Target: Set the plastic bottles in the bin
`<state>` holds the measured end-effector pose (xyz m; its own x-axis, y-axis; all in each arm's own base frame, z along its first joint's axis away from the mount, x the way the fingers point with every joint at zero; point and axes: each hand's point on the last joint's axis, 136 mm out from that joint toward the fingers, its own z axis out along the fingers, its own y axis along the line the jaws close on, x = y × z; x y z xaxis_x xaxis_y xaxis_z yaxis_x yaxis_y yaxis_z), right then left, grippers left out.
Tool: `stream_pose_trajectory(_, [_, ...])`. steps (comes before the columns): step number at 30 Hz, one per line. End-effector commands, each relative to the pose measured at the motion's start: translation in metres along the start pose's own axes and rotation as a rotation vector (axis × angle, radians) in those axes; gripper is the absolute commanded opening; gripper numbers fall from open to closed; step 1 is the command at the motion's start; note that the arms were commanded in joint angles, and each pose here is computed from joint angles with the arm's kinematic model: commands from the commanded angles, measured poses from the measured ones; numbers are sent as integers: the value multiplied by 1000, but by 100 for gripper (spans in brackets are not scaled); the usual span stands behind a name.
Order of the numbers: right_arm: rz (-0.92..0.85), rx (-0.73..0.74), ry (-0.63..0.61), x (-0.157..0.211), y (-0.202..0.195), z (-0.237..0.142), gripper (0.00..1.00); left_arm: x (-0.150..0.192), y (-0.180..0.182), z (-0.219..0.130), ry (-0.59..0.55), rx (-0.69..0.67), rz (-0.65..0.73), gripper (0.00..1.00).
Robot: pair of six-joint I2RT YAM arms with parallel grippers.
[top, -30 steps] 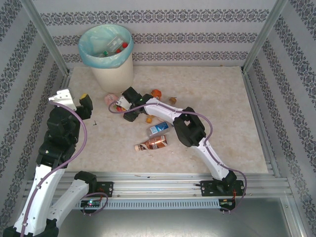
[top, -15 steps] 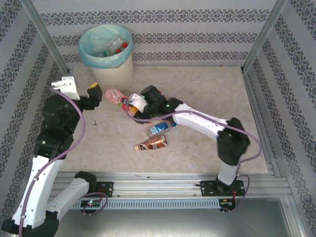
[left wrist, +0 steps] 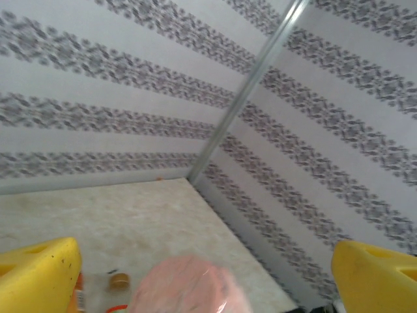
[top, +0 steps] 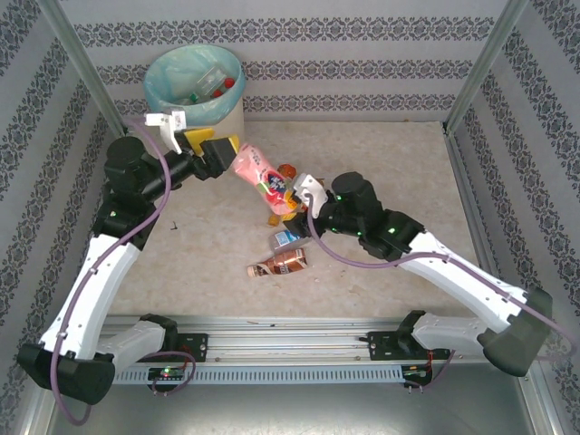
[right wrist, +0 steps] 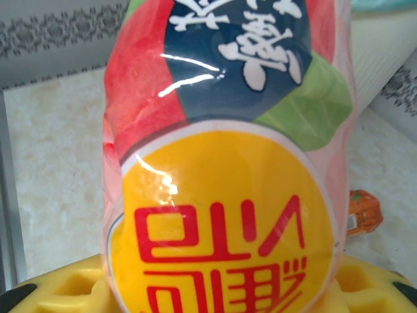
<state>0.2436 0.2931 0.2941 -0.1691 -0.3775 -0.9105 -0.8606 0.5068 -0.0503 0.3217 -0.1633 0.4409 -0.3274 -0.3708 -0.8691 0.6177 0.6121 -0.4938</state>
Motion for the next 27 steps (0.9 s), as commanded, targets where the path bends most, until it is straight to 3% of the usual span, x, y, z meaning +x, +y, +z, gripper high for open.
stream_pose_trajectory(1, [23,-22,-111,-25,4,-17,51,-11,-31,1,-26,189,-39,96])
stream_pose_trajectory(5, [27,-40,-180,-44,8,-27,51,5,-51,6,48,336,-63,95])
stream_pose_trajectory(10, [38,-77,-243,-62,13,-29,50,21,-54,14,95,373,-102,89])
stream_pose_trajectory(18, [24,-96,-229,-58,16,-22,50,13,-59,17,74,383,-94,69])
stream_pose_trajectory(22, [30,-89,-204,-50,15,-16,50,8,-55,18,47,354,-86,53])
stream_pose_trajectory(25, [45,-77,-204,-48,12,-15,55,4,-53,19,23,341,-80,41])
stream_pose_trajectory(27, [67,-38,-195,-45,5,-13,67,-2,-53,18,-2,328,-72,39])
